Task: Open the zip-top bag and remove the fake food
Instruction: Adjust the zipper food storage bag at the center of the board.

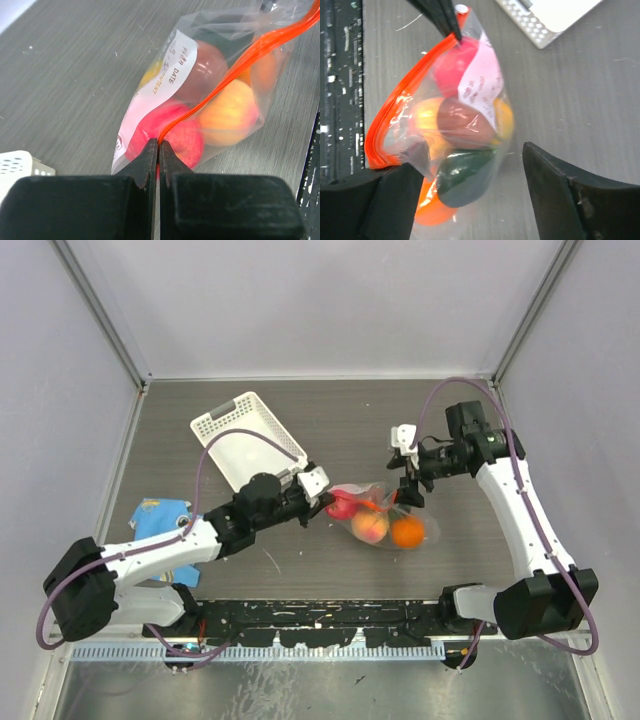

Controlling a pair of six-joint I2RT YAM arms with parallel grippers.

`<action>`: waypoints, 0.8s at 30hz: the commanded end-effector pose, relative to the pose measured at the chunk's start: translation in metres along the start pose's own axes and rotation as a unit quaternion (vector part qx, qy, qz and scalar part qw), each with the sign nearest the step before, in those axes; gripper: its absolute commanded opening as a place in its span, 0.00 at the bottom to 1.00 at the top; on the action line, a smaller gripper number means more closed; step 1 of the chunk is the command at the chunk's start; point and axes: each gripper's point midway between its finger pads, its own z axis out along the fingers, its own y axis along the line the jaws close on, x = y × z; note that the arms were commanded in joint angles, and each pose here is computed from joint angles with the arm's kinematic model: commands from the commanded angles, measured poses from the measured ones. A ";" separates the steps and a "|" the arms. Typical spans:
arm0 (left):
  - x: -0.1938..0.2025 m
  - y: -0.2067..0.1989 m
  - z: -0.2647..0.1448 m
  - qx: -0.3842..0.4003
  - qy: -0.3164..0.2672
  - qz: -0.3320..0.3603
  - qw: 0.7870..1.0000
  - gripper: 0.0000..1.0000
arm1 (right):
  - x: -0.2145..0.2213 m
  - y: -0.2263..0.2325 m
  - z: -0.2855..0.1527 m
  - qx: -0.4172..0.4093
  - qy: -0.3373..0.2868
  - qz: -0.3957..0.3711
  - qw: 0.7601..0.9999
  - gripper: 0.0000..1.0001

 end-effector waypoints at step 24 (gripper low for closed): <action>-0.083 0.009 -0.009 -0.003 0.111 -0.088 0.990 0.00 | -0.083 -0.004 -0.076 0.096 0.025 -0.020 0.995 0.95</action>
